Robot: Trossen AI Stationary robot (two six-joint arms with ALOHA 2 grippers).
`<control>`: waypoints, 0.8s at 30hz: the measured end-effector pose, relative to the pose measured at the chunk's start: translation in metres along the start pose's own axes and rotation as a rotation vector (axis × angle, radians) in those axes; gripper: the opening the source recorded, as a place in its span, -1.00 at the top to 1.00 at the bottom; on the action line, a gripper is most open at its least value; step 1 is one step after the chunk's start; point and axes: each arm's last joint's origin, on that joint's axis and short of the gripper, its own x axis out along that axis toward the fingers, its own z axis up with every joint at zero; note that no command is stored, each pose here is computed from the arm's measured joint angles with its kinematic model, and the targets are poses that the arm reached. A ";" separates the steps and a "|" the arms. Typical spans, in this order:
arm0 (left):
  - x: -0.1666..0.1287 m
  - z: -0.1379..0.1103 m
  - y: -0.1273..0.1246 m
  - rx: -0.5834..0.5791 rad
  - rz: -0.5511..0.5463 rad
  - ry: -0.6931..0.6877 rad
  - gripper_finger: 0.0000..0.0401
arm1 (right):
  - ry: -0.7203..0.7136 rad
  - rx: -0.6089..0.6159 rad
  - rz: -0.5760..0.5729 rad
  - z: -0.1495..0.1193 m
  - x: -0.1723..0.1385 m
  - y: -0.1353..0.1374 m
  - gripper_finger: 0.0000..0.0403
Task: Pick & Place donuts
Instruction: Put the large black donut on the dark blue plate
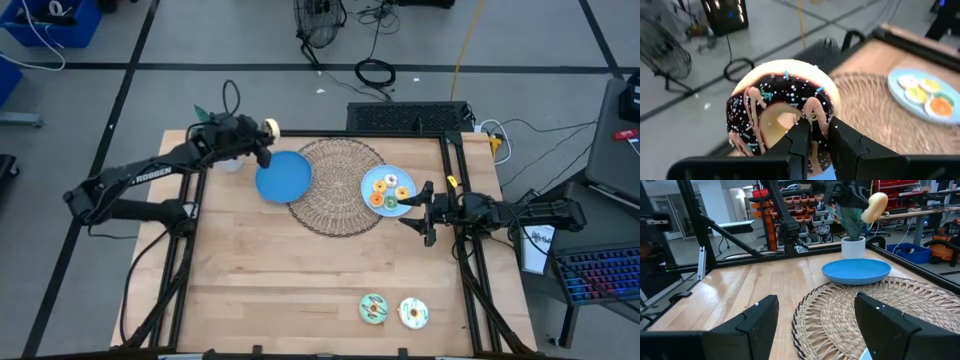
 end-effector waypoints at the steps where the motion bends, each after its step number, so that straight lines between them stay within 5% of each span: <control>1: 0.001 0.000 -0.002 0.004 -0.006 0.016 0.69 | 0.000 0.000 0.000 0.000 0.000 0.000 -0.20; 24: 0.059 -0.045 -0.044 0.057 -0.057 0.327 0.69 | 0.000 0.000 0.000 0.000 0.000 0.000 -0.20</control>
